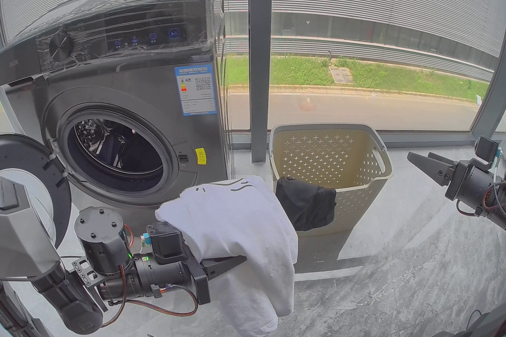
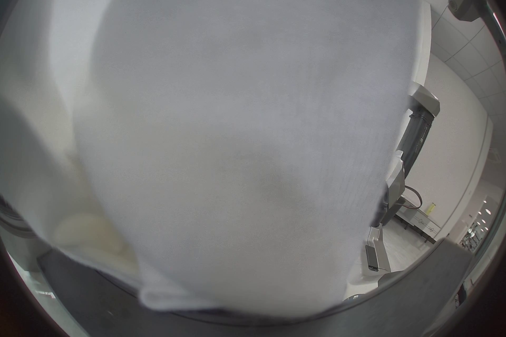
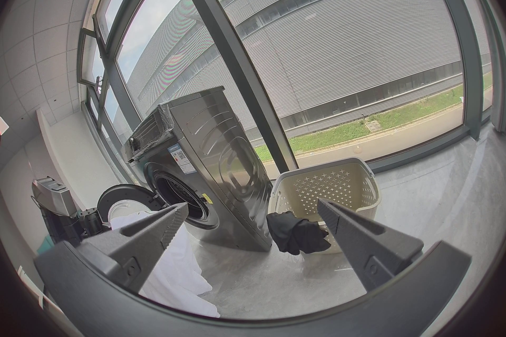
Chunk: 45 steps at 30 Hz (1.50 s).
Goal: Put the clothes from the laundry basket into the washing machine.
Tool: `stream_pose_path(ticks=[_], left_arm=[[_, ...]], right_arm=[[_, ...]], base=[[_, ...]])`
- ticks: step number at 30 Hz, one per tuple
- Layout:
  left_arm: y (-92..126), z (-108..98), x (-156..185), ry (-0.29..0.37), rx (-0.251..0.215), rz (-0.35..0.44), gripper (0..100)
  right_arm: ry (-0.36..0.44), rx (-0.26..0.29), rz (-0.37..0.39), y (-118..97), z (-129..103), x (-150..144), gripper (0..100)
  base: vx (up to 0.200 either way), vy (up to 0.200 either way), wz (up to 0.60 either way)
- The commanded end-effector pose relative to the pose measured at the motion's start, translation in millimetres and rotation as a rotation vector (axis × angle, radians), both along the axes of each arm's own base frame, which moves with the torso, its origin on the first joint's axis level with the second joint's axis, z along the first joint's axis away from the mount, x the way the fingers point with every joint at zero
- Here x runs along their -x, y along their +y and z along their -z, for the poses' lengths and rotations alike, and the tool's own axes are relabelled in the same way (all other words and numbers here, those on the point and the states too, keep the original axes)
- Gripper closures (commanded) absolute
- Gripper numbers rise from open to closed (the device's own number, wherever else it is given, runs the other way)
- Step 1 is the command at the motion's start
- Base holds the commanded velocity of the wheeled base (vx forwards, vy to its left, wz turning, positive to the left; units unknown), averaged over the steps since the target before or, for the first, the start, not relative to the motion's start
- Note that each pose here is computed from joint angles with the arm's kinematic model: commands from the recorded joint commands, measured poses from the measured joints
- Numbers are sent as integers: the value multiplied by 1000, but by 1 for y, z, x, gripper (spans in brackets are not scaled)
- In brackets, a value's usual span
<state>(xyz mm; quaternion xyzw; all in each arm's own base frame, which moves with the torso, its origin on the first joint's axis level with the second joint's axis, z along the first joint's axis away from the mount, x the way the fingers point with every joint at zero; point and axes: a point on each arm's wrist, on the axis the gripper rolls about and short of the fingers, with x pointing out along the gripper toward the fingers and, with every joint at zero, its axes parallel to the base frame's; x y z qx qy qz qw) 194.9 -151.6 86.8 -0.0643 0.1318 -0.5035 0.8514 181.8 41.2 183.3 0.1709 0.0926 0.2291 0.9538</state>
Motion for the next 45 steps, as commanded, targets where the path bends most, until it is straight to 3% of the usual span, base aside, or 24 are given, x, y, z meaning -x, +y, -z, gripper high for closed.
stream_pose_path(ticks=[1, 40, 45], left_arm=[[1, 0, 0, 1, -1, -5, 100], [11, 4, -4, 22, -13, -42, 100], [16, 6, -9, 23, -18, -70, 100]], right_arm=[[-1, 0, -3, 1, 0, 0, 0], [-5, 0, -22, 1, -1, -2, 0], [-6, 0, -24, 2, -2, -1, 0]], base=[[0, 200, 0], [0, 200, 0], [0, 0, 0]])
